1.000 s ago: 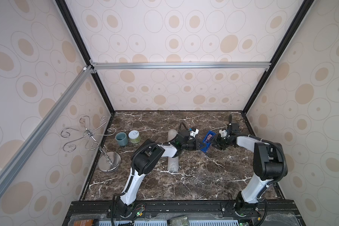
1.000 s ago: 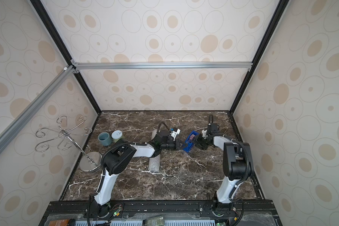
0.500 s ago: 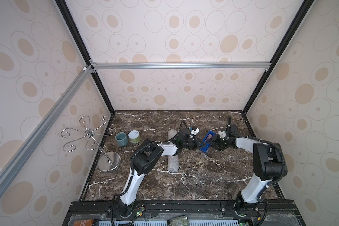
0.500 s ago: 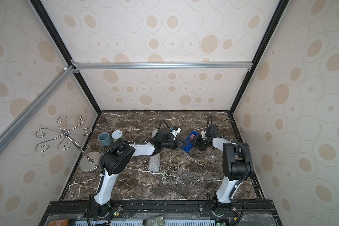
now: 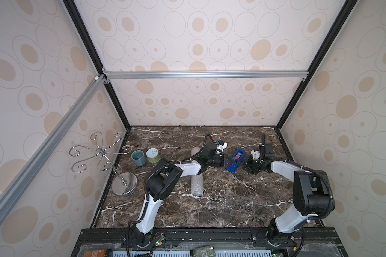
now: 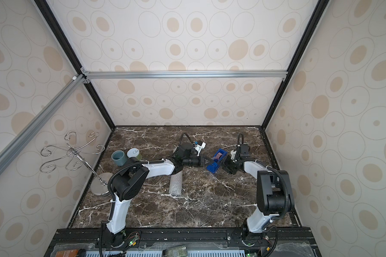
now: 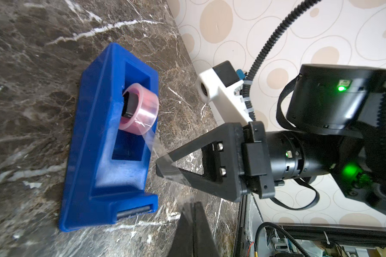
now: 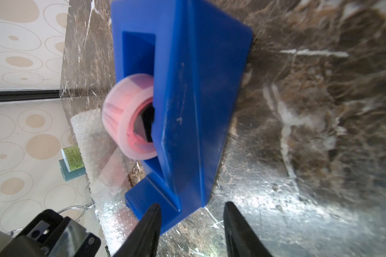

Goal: Wrap wine bottles in bubble wrap
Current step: Tear off the tape using the Tape Cutter.

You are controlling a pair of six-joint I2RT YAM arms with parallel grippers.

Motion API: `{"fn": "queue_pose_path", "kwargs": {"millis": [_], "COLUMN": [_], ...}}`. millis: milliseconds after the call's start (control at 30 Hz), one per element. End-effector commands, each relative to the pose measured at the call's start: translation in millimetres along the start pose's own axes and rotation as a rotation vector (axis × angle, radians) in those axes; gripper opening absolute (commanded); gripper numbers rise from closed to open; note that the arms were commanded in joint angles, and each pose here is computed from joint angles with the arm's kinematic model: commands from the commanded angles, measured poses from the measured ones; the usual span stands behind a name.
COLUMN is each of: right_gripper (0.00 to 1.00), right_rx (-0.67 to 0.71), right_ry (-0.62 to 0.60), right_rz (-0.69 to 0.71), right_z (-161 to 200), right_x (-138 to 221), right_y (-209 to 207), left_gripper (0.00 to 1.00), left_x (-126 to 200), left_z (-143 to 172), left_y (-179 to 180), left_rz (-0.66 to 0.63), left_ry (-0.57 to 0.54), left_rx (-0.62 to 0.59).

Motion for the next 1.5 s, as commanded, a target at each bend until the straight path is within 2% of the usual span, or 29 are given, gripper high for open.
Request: {"fn": "queue_pose_path", "kwargs": {"millis": [0, 567, 867, 1167, 1467], "right_gripper": [0.47, 0.43, 0.35, 0.34, 0.33], "right_rx": [-0.014, -0.084, -0.102, -0.099, -0.1], "right_ry": [-0.003, 0.012, -0.009, -0.013, -0.018], "right_rz": [0.007, -0.007, 0.013, 0.018, 0.015], "right_z": [3.1, -2.4, -1.0, -0.2, 1.1], "right_x": [-1.4, -29.5, -31.2, -30.7, -27.9], "right_y": [-2.5, -16.6, -24.5, -25.8, -24.9], "left_gripper": [0.0, 0.0, 0.0, 0.0, 0.0], "left_x": [8.8, 19.3, 30.6, 45.2, 36.5], "left_z": [-16.7, 7.0, 21.1, 46.3, 58.6], "left_y": [-18.3, -10.0, -15.4, -6.5, -6.3], "left_rz": [0.019, 0.003, 0.015, -0.016, -0.009], "left_ry": [-0.02, -0.002, -0.009, 0.0, 0.02], "left_rx": [-0.043, 0.01, 0.033, 0.071, 0.087]}}
Point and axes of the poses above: each gripper's point midway between its finger pads, its own x axis back along the fingers, its own y axis along the line the jaws close on, z = x × y, the point moved 5 cm from there along x, back along the fingers, and after that the axes turned 4 degrees about -x, right-handed, at the moved point
